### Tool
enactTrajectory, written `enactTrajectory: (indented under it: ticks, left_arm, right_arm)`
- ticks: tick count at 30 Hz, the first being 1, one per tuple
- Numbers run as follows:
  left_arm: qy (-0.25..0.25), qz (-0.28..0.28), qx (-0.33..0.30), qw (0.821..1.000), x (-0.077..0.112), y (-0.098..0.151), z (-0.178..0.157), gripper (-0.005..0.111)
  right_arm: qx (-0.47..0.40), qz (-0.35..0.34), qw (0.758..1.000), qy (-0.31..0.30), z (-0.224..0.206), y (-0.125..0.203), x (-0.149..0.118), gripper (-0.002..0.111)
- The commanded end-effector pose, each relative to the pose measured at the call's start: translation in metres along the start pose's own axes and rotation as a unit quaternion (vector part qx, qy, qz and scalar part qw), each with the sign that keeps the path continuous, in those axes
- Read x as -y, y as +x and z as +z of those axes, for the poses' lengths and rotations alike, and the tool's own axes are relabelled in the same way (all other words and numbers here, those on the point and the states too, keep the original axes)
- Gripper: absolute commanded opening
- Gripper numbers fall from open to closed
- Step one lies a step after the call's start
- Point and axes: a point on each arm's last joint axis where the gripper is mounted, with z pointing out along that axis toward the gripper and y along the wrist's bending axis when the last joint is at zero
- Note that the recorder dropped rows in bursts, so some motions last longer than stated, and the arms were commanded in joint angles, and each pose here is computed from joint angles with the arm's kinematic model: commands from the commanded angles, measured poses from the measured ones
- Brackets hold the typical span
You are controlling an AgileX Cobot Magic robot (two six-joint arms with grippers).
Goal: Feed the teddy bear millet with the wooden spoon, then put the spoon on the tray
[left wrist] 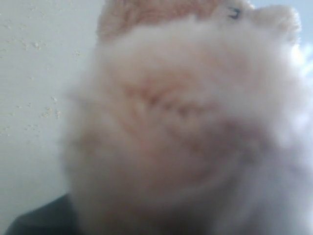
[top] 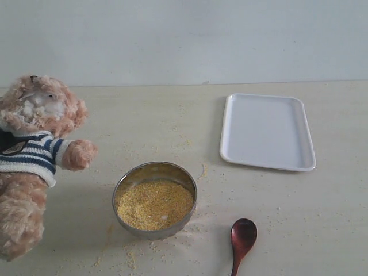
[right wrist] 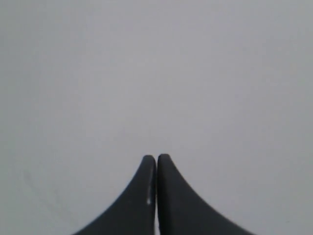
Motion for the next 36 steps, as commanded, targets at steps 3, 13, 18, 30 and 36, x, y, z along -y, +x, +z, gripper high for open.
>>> enactTrajectory:
  ticks: [3, 13, 18, 30, 36]
  left_arm:
    - [0.007, 0.002, 0.01, 1.0, 0.003, -0.001, -0.001, 0.005]
    - [-0.001, 0.007, 0.0, 1.0, 0.002, 0.001, -0.001, 0.005]
    - [-0.001, 0.01, -0.006, 1.0, 0.001, 0.002, -0.001, 0.005]
    - [0.001, 0.009, -0.003, 1.0, 0.002, 0.001, -0.001, 0.005]
    - [0.001, 0.009, -0.003, 1.0, 0.002, 0.001, -0.001, 0.005]
  right_arm:
    - [0.006, -0.067, 0.984, -0.167, 0.007, -0.015, -0.062, 0.0]
    - [-0.348, -0.472, 0.805, 0.091, 0.168, 0.058, -0.008, 0.0]
    - [-0.5, -0.372, 0.726, 0.292, 0.157, 0.1, 0.075, 0.0]
    - [-0.689, -0.542, 0.476, -0.066, 0.092, 0.179, 0.008, 0.0]
    - [-0.755, -0.463, 0.463, -0.042, 0.047, 0.214, -0.008, 0.0]
